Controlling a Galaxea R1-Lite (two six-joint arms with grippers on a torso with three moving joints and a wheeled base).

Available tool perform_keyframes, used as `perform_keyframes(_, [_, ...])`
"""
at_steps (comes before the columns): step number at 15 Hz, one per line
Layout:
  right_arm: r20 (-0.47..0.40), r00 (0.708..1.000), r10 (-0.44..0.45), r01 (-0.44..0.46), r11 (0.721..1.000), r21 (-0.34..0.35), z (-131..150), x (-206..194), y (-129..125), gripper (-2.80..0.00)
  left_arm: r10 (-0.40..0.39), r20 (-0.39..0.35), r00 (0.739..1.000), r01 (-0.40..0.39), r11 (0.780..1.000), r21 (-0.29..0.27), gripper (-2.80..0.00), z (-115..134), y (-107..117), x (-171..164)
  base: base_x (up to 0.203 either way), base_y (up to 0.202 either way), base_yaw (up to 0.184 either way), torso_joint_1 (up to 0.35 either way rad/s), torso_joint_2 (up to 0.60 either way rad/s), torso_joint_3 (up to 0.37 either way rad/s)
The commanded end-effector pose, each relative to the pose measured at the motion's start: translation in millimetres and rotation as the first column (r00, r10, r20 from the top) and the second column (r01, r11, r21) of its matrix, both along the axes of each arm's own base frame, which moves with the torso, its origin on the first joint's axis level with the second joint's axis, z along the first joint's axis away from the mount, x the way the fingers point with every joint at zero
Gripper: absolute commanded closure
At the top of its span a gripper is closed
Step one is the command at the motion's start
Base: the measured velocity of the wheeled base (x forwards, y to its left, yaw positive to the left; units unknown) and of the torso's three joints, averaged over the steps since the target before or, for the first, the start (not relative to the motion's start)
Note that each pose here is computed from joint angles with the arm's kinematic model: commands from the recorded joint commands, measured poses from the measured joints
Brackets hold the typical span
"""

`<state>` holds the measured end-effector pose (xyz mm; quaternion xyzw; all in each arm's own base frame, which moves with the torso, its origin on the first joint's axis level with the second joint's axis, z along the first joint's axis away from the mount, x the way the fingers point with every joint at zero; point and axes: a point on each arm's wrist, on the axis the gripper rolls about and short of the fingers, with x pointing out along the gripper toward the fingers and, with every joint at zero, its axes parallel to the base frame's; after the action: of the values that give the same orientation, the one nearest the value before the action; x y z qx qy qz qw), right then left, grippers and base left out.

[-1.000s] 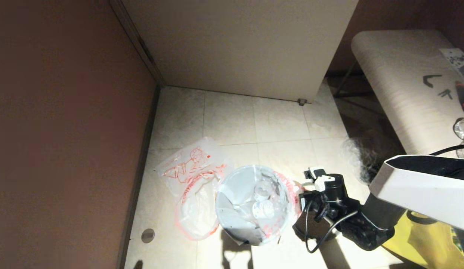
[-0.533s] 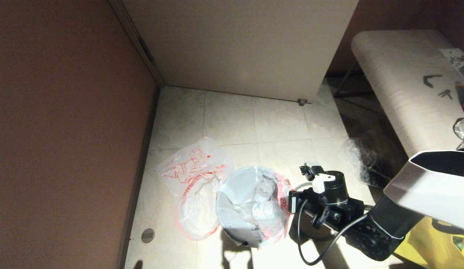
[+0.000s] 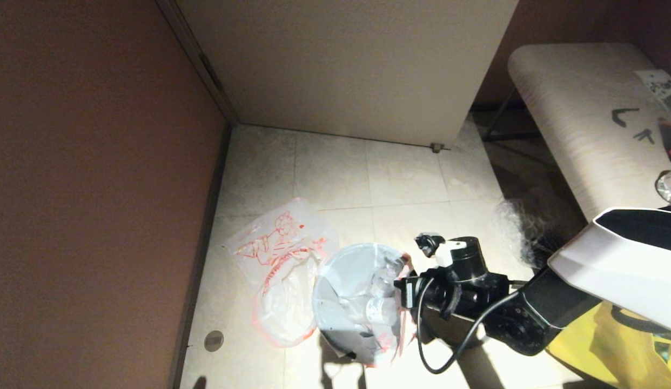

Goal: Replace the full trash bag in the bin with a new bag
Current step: Place the trash bag on the floor

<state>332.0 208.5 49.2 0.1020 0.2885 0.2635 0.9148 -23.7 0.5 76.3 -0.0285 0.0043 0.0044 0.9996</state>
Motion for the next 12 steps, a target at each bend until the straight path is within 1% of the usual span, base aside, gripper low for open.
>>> perform_keyframes(1, [0.015, 1.0, 0.015, -0.015, 1.0, 0.006, -2, 13, 13, 0.0, 0.001, -0.002, 1.0, -0.001, 1.0, -0.001, 0.0, 0, 0, 0, 0.0, 0.0, 0.0, 0.0, 0.0, 0.0])
perform_keyframes(3, [0.029, 0.999, 0.038, -0.038, 0.999, 0.0, 2, 26, 29, 0.0, 0.001, -0.002, 1.0, -0.001, 1.0, -0.001, 0.0, 0, 0, 0, 0.0, 0.0, 0.0, 0.0, 0.0, 0.0])
perform_keyframes(5, [0.023, 0.998, 0.056, -0.056, 0.998, -0.016, 3, 37, 44, 0.0, 0.001, 0.0, 1.0, -0.001, 1.0, -0.001, 0.0, 0, 0, 0, 0.0, 0.0, 0.0, 0.0, 0.0, 0.0])
perform_keyframes(6, [0.013, 0.998, 0.058, -0.058, 0.998, -0.037, -3, 45, 49, 0.0, 0.001, -0.002, 1.0, -0.001, 1.0, -0.001, 0.0, 0, 0, 0, 0.0, 0.0, 0.0, 0.0, 0.0, 0.0])
perform_keyframes(9, [-0.034, 0.999, 0.029, -0.034, 0.987, -0.156, -36, 63, 52, 0.0, 0.001, -0.001, 1.0, -0.001, 1.0, -0.001, 0.0, 0, 0, 0, 0.0, 0.0, 0.0, 0.0, 0.0, 0.0])
perform_keyframes(10, [-0.039, 0.999, 0.033, -0.039, 0.983, -0.181, -43, 64, 52, 0.0, 0.001, -0.001, 1.0, -0.001, 1.0, -0.001, 0.0, 0, 0, 0, 0.0, 0.0, 0.0, 0.0, 0.0, 0.0])
perform_keyframes(12, [-0.056, 0.997, 0.047, -0.057, 0.976, -0.21, -57, 65, 58, 0.0, 0.001, -0.001, 1.0, -0.001, 1.0, -0.001, 0.0, 0, 0, 0, 0.0, 0.0, 0.0, 0.0, 0.0, 0.0])
